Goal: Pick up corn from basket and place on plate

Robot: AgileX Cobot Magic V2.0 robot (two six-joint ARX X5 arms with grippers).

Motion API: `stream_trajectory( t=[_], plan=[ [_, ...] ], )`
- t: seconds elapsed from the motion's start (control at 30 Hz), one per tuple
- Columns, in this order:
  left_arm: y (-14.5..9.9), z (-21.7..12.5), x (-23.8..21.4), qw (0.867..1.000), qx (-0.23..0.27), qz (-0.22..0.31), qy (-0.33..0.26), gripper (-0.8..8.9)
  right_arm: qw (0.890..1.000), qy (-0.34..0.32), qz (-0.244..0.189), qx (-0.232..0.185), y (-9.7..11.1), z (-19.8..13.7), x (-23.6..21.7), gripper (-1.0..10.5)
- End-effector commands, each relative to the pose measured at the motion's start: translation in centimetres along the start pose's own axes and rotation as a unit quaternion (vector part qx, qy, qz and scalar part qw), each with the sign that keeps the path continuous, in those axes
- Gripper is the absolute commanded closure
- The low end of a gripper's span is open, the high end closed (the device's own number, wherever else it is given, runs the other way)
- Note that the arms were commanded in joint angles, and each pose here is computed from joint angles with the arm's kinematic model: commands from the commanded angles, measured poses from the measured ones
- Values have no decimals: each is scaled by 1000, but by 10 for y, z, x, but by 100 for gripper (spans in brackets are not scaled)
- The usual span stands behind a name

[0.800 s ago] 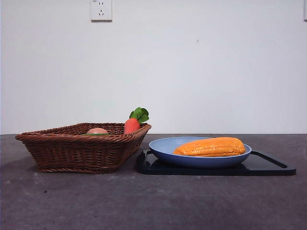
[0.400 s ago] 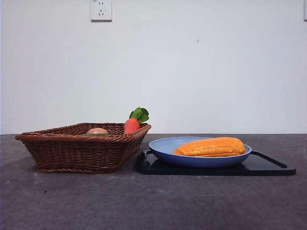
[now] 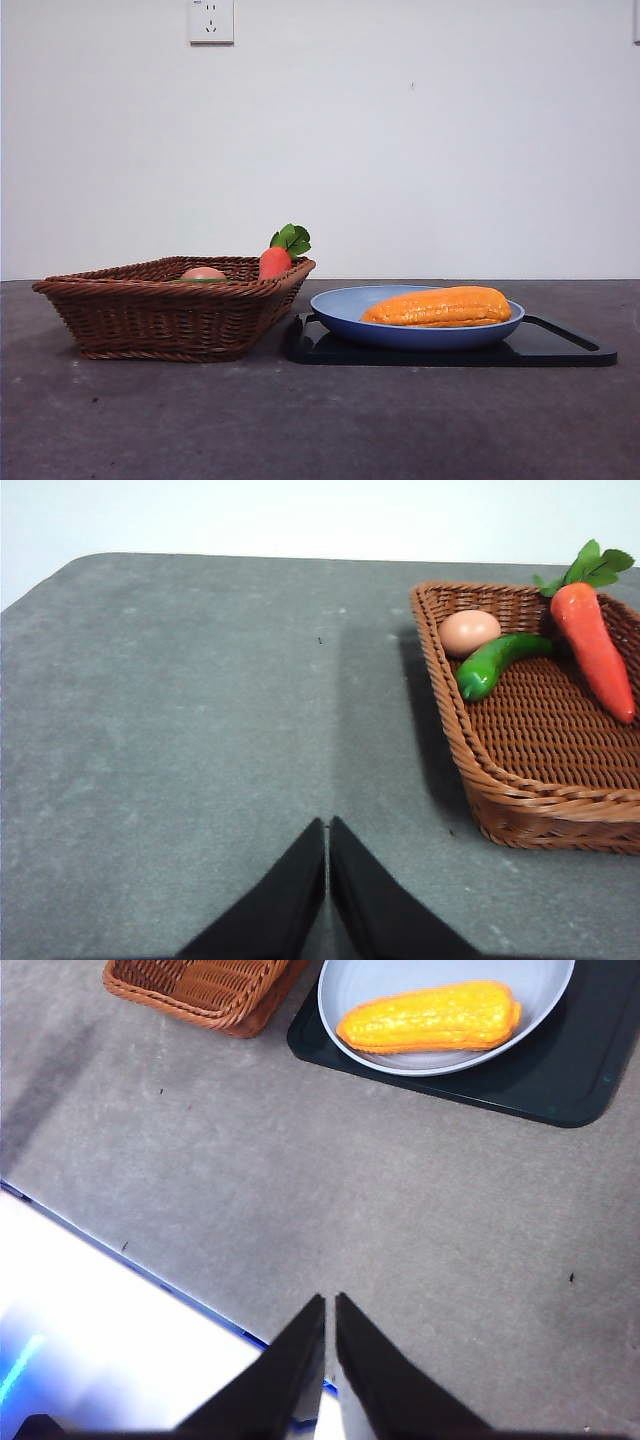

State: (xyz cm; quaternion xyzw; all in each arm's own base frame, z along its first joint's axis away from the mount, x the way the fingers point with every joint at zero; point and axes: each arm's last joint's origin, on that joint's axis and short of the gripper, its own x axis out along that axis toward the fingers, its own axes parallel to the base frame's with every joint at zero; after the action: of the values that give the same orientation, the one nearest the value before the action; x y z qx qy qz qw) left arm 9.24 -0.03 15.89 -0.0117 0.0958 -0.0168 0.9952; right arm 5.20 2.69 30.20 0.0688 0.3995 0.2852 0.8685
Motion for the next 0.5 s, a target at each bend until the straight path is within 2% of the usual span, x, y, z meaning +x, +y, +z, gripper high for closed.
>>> stream_trajectory(
  t=[0.03, 0.5],
  plan=[
    [0, -4, 2, 1000, -5, 2, 4, 807, 1000, -7, 3, 2, 1, 2, -1, 944],
    [1, -9, 3, 1000, -22, 2, 12, 807, 1000, -7, 3, 2, 1, 2, -1, 944]
  ],
)
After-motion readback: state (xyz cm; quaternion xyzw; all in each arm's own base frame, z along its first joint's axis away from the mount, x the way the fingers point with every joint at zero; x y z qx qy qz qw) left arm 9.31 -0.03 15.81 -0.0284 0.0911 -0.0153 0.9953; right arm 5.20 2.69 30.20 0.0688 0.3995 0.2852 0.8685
